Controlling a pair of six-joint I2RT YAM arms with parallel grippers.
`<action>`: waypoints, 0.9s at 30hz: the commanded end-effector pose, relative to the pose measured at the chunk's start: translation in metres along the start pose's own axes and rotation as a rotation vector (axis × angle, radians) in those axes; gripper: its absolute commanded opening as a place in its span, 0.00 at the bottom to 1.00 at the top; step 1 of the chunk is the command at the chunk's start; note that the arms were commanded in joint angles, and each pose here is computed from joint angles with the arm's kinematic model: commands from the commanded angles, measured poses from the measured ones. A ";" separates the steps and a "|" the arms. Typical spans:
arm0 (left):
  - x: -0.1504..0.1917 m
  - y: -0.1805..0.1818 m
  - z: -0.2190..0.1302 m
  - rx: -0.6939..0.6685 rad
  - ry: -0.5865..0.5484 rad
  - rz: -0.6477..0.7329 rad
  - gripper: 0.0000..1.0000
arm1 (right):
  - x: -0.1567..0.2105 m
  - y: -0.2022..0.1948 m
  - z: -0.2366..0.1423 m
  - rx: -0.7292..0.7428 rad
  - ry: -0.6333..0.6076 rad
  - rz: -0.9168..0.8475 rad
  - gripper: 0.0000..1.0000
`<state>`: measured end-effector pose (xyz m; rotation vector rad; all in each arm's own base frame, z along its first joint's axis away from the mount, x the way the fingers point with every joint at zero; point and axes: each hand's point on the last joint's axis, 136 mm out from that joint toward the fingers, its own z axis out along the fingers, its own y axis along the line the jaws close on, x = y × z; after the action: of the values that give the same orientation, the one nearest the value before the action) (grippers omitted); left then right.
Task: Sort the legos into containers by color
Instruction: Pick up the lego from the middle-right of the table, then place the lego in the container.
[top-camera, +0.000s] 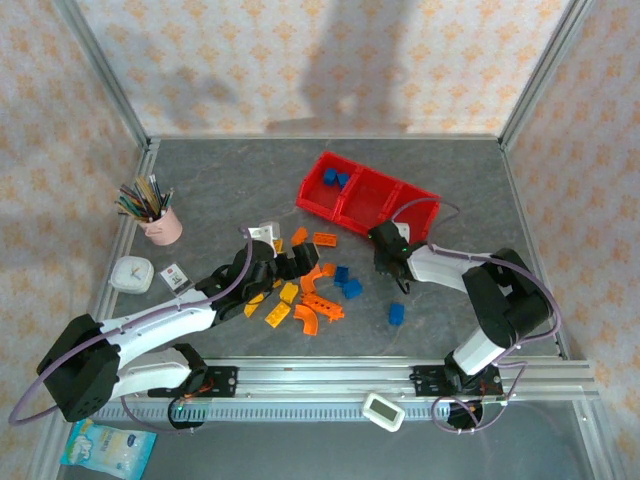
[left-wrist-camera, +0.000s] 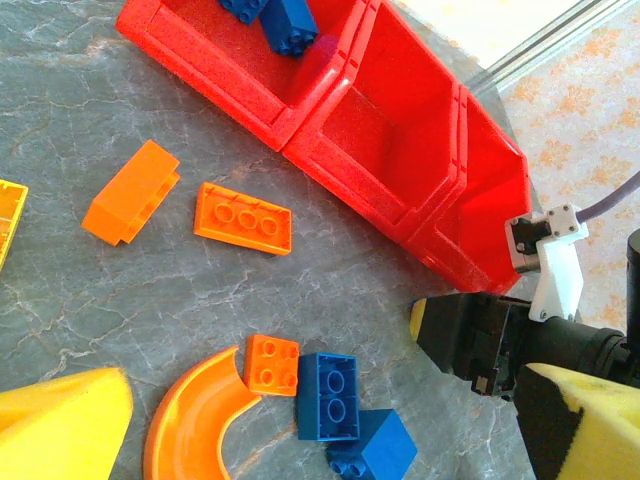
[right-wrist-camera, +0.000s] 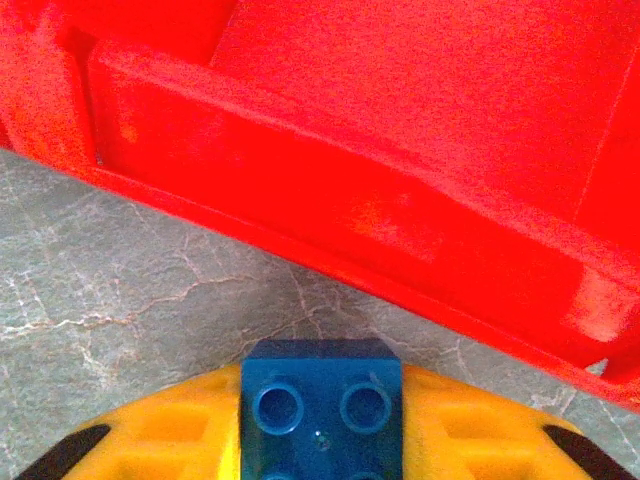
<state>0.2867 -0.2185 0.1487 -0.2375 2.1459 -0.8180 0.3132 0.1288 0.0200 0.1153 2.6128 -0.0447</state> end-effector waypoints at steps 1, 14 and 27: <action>-0.007 -0.007 -0.003 0.013 -0.028 0.008 0.99 | -0.007 -0.001 -0.002 0.020 -0.009 -0.004 0.31; -0.024 -0.001 -0.014 -0.055 -0.084 0.053 0.99 | -0.025 0.054 -0.046 -0.174 -0.014 -0.031 0.27; -0.077 0.012 -0.028 -0.111 -0.191 0.071 0.99 | -0.122 0.129 -0.068 -0.301 -0.180 -0.036 0.27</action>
<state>0.3108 -0.1706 0.1905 -0.2965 2.0265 -0.6405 0.3770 0.2475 0.1336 -0.0332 2.4429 0.3604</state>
